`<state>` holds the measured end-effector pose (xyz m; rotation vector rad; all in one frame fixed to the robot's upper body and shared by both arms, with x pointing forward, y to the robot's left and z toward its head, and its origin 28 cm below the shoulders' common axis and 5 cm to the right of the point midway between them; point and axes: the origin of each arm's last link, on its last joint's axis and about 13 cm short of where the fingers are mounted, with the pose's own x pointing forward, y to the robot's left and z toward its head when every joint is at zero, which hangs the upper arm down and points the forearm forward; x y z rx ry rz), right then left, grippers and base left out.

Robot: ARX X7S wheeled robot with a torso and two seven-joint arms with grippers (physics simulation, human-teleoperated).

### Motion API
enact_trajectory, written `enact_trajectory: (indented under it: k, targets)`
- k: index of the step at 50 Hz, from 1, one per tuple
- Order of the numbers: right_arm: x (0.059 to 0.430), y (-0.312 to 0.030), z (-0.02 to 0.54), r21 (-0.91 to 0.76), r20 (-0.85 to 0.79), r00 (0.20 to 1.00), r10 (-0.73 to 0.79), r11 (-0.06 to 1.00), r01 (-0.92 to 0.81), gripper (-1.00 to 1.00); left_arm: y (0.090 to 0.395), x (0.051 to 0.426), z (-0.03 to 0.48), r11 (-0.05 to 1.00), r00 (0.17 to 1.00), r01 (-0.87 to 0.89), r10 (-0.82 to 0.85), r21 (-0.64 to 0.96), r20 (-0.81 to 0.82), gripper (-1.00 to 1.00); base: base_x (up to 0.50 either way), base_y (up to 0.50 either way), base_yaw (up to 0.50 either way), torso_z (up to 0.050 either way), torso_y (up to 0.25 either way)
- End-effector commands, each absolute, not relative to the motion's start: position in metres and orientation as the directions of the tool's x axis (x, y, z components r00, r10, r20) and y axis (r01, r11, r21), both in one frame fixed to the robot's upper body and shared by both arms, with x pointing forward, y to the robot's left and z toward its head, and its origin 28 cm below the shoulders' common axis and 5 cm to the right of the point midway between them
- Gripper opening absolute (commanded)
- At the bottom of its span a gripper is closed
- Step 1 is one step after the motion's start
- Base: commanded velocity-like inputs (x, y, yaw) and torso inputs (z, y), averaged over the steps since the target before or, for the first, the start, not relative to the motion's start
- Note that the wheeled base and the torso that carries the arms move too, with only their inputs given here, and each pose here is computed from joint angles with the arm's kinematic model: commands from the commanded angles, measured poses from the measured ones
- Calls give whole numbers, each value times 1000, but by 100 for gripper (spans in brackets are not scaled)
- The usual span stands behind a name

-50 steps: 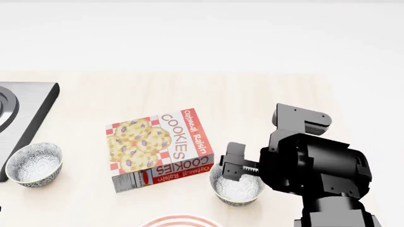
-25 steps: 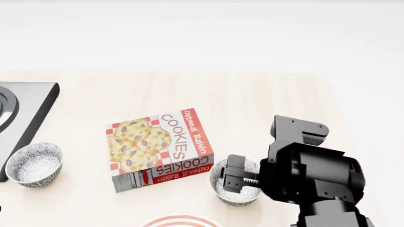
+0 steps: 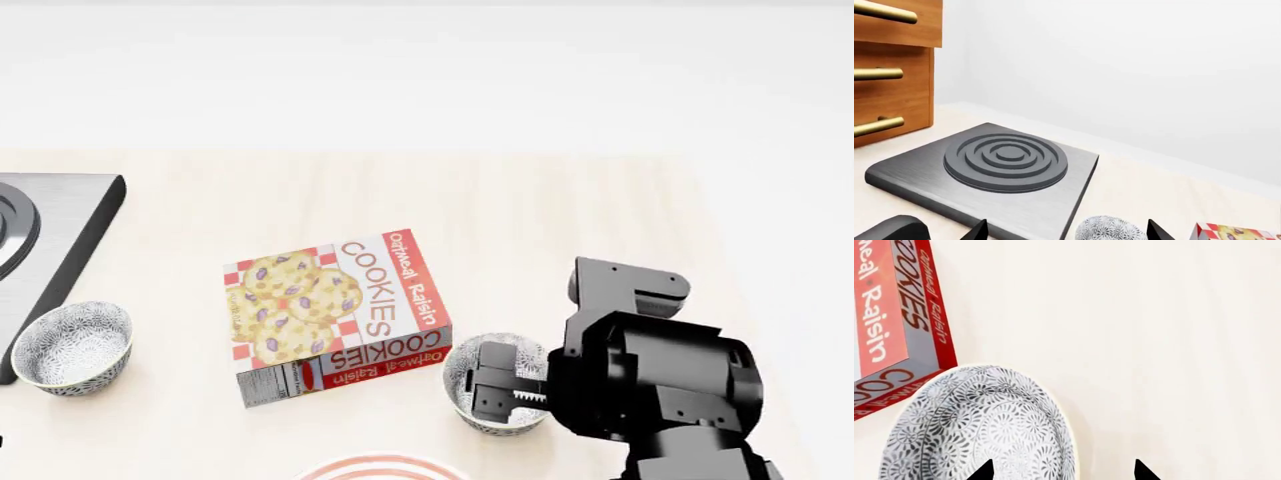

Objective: Pick the akita bowl next to the plate and place it on the plate.

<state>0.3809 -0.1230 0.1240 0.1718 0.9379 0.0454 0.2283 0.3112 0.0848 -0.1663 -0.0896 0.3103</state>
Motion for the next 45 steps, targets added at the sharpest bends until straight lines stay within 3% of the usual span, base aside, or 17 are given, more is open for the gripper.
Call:
enact_trajectory:
  k: [1, 35, 36, 45]
  targets:
    - [380, -123, 122, 165, -802, 586, 114, 986, 33, 100, 311, 229, 84, 939, 949, -296, 310, -176, 62, 100, 0, 0, 0, 0, 0]
    - [379, -123, 118, 167, -808, 575, 129, 986, 14, 100, 311, 228, 85, 939, 948, -296, 311, -175, 63, 100, 0, 0, 0, 0, 0]
    - [379, -124, 119, 150, -804, 584, 112, 989, 17, -100, 311, 228, 85, 939, 948, -296, 311, -174, 63, 100, 0, 0, 0, 0, 0]
    - [379, -124, 119, 95, -793, 607, 54, 995, 35, -100, 311, 228, 84, 939, 948, -296, 311, -175, 63, 100, 0, 0, 0, 0, 0]
